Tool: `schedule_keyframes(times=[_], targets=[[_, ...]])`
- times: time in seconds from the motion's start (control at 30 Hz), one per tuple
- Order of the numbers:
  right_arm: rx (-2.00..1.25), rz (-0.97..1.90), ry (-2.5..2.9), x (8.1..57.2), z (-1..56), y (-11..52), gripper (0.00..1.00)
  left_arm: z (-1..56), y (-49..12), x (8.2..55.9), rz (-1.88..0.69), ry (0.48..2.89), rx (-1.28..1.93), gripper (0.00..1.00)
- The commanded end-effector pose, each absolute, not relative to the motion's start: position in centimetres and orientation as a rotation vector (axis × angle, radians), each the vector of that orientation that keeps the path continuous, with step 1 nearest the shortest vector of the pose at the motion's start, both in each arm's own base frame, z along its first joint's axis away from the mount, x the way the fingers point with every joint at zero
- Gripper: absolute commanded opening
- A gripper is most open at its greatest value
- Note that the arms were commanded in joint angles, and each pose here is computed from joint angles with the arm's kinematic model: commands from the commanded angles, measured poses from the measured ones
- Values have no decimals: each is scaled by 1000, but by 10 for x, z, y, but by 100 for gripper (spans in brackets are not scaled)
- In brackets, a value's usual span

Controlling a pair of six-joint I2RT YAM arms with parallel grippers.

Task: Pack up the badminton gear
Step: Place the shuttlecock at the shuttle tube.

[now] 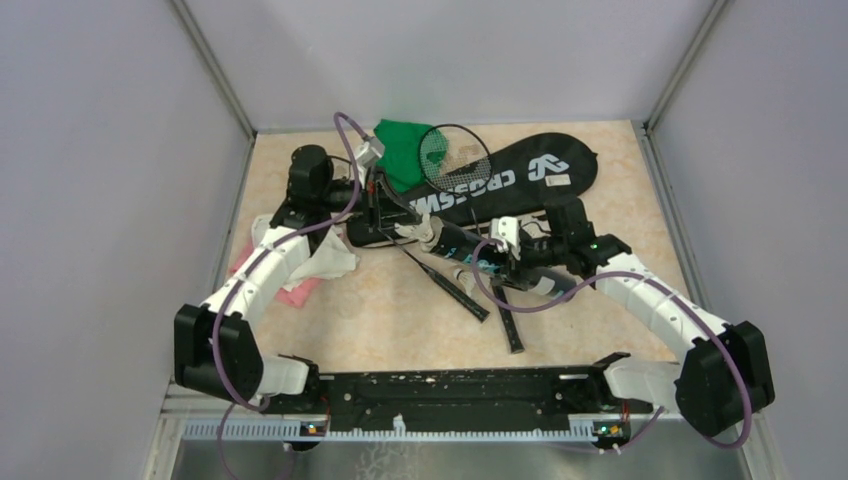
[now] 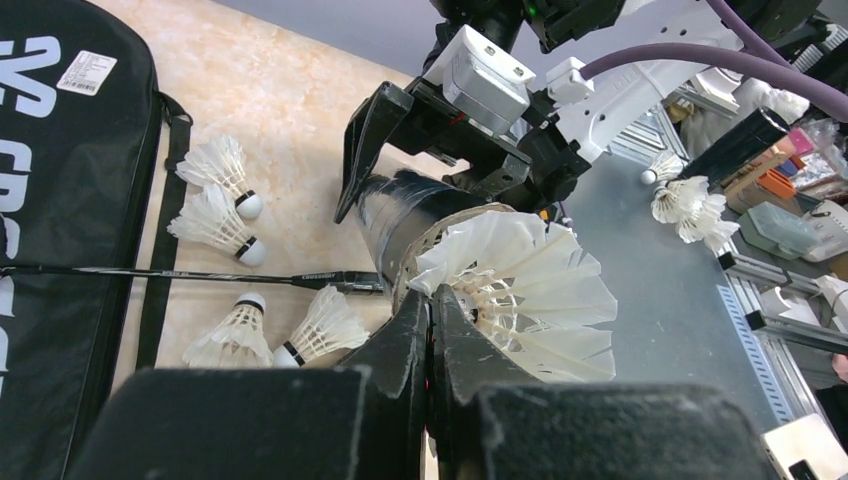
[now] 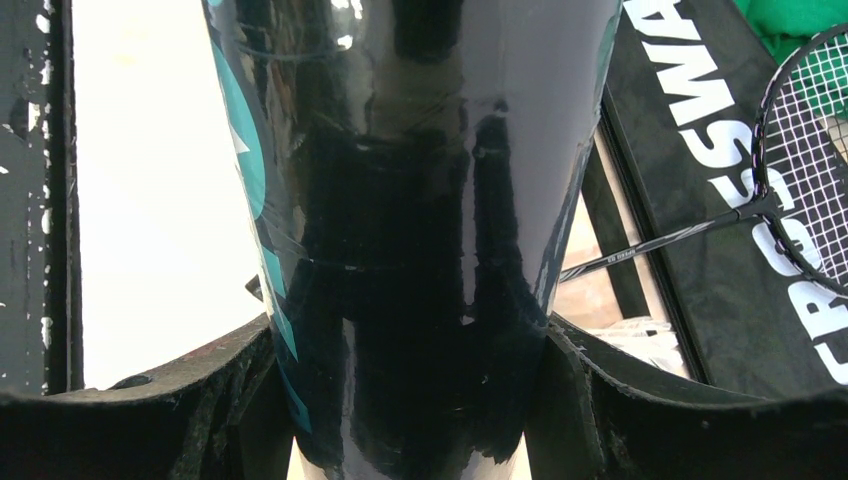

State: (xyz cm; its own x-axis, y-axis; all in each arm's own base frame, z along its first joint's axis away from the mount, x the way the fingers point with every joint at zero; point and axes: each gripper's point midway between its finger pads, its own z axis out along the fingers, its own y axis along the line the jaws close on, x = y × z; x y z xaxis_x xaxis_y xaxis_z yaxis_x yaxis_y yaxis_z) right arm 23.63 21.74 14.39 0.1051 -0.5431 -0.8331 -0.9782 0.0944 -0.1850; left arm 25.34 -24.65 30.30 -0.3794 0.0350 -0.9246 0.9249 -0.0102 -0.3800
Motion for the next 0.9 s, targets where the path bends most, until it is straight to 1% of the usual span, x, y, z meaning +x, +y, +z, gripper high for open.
schedule_keyframes(times=[0.0,0.07,0.13,0.23,0.43,0.5,0.57,0.67,0.77,0.87], targets=[[-1529,713,1400,236,182,236,35,308,-255,256,-1476,1437,1071,5],[-1515,729,1401,236,183,238,35,305,-259,254,-1481,1434,1077,10],[-1499,746,1397,235,185,240,35,300,-262,253,-1467,1424,1086,19],[-1489,745,1399,236,185,240,35,293,-263,253,-1419,1400,1105,30],[-1487,720,1407,236,181,237,34,298,-259,256,-1317,1404,1135,65],[-1488,710,1407,235,180,235,34,299,-258,260,-1258,1396,1154,72],[-1488,704,1404,235,180,234,34,299,-255,263,-1211,1410,1154,78],[-1490,702,1396,233,182,234,34,298,-252,268,-1150,1419,1156,83],[-1500,713,1391,230,181,234,34,298,-251,273,-1113,1424,1154,87],[-1511,728,1381,227,180,234,34,299,-251,276,-1105,1428,1152,89]])
